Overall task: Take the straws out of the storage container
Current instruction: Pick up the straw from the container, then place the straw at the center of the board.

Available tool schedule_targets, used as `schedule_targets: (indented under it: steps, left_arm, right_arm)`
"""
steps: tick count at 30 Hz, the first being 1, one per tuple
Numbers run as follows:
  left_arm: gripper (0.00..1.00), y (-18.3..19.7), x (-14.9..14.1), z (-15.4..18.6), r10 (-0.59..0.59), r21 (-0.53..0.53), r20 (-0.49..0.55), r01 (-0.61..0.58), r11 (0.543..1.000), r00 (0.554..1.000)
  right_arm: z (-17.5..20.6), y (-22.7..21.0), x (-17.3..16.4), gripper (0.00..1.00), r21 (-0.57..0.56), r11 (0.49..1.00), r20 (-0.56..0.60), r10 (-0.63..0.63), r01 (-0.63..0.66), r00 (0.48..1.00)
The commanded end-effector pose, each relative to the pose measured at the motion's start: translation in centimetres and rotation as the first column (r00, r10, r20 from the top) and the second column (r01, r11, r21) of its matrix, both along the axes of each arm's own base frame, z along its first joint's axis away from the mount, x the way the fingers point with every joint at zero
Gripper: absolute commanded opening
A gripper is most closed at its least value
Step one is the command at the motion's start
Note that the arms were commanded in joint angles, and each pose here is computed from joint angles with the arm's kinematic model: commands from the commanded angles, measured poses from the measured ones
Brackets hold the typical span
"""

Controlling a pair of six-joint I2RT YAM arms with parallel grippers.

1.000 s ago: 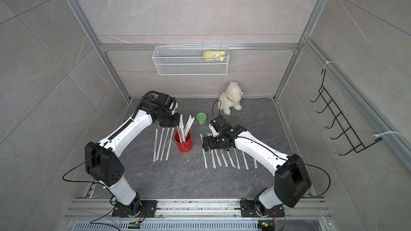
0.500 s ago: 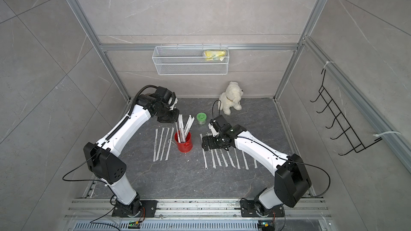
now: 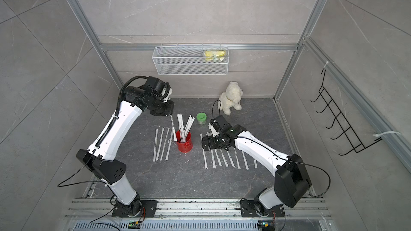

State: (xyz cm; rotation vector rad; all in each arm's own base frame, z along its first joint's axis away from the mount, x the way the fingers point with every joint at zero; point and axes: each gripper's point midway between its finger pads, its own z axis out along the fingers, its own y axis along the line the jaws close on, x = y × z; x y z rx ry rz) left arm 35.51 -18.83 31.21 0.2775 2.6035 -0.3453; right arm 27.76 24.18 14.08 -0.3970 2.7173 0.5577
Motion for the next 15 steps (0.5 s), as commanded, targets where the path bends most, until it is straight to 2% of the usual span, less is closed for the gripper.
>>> schedule_targets:
  steps: [1, 8, 15]
  left_arm:
    - [0.06, 1.9, -2.0, 2.6, -0.009, 0.059, 0.033, 0.007, 0.998, 0.999]
    - [0.06, 4.1, -2.2, 3.7, 0.033, 0.140, 0.047, -0.039, 0.989, 0.998]
    - [0.06, 7.3, -1.7, 2.4, 0.127, 0.201, 0.016, -0.127, 0.971, 0.992]
  right_arm:
    - [1.7, -0.1, 0.3, 1.00, 0.012, 1.000, 0.039, 0.013, -0.013, 0.999]
    - [1.9, -0.1, 0.4, 1.00, 0.014, 1.000, 0.043, 0.015, -0.016, 0.999]
    - [1.2, 0.0, 0.3, 1.00, 0.013, 1.000, 0.028, 0.024, -0.025, 0.999]
